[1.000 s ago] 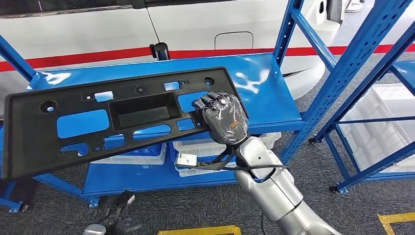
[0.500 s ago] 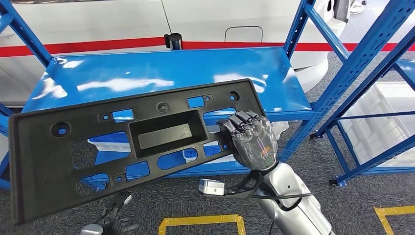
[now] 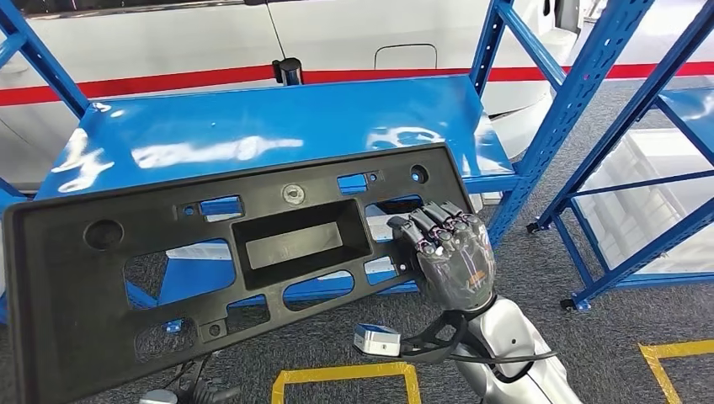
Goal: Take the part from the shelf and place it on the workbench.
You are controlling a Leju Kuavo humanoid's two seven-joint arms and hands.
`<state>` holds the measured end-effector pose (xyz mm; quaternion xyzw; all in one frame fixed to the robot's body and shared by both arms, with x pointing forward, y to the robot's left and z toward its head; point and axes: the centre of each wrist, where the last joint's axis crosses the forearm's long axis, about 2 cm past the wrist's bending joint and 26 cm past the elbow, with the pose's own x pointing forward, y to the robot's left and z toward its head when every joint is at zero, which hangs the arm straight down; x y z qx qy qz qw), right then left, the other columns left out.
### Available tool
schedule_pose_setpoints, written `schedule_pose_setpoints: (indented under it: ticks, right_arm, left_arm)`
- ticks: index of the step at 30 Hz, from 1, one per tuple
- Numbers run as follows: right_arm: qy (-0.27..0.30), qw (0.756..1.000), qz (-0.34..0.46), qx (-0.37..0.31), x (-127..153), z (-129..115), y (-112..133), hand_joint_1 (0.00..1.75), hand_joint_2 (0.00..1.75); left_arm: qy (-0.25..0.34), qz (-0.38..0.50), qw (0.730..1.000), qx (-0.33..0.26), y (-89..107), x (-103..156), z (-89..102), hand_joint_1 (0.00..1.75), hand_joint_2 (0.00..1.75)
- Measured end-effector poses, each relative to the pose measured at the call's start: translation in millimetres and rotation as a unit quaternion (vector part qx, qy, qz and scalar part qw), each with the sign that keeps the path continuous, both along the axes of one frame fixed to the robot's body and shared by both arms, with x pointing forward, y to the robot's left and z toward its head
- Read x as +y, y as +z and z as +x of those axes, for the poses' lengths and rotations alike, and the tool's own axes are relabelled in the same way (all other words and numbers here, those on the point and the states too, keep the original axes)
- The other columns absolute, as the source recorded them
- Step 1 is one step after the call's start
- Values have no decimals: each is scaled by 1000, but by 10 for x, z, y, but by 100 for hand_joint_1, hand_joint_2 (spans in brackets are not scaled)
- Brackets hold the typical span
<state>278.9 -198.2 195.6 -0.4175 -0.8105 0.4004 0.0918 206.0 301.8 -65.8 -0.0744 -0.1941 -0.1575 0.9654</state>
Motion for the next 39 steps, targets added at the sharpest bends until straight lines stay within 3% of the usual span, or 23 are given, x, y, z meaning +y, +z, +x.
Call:
schedule_pose_setpoints:
  ticks: [7,14,39]
  right_arm:
    - [-25,999,13,19,-194,-197,-125,175,175]
    - [-31,999,16,36,-316,-247,-212,175,175]
    - [-23,998,23,50,-463,-239,-306,175,175]
  left_arm:
    - [6,2,1000,-2,9,17,20,0,175]
    - [15,-1,1000,-3,7,27,16,0,175]
    - [52,-4,999,-6,-30,130,-75,0,175]
